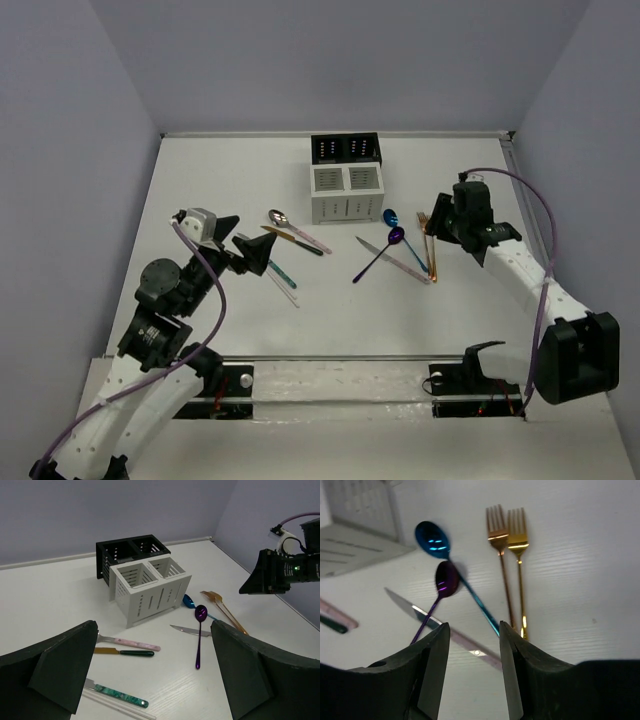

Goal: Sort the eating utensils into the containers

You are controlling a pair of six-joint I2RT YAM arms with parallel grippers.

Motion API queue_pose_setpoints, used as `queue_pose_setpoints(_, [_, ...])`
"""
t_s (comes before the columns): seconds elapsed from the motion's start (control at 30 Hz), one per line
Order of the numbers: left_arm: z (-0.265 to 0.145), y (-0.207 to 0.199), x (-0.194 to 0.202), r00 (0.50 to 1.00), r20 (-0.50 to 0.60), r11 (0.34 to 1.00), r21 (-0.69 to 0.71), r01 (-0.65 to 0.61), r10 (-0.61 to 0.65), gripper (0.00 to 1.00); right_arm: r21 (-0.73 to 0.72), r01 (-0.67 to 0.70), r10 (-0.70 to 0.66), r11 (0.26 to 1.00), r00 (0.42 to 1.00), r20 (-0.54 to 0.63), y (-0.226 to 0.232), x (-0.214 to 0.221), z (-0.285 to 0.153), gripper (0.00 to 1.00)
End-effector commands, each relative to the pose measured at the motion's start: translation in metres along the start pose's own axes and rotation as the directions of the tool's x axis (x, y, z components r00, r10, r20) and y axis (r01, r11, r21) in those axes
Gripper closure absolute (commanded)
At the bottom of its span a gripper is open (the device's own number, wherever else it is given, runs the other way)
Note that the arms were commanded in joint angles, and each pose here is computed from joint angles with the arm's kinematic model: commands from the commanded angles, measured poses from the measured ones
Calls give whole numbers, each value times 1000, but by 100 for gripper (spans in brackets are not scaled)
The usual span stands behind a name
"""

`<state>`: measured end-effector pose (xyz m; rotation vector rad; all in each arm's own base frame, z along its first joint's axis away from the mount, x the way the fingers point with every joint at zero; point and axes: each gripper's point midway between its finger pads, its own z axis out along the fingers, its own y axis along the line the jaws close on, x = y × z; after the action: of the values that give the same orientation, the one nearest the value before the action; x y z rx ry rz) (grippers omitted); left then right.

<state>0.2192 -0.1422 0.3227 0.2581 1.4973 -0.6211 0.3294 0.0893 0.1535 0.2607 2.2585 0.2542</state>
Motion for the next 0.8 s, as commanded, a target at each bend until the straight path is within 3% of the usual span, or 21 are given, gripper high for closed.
queue_pose_setpoints(0.0, [-2, -8, -21, 997, 73, 1000, 27, -5, 3, 1, 62, -4, 4, 998, 1000, 0, -23, -19, 16, 50])
queue_pose_setpoints(0.3, [-5, -11, -22, 996, 85, 999, 35, 2, -5, 1, 166, 33, -12, 986, 992, -123, -47, -5, 64, 53])
queue_pose_setpoints(0.43, [-6, -12, -23, 996, 89, 999, 42, -2, -2, 1, 227, 32, 3, 973, 988, -152, -62, 0, 76, 60])
queue_pose_setpoints(0.77, [-7, -13, -22, 996, 88, 999, 39, 5, -8, 1, 256, 42, 22, 966, 969, -245, -78, 16, 102, 62])
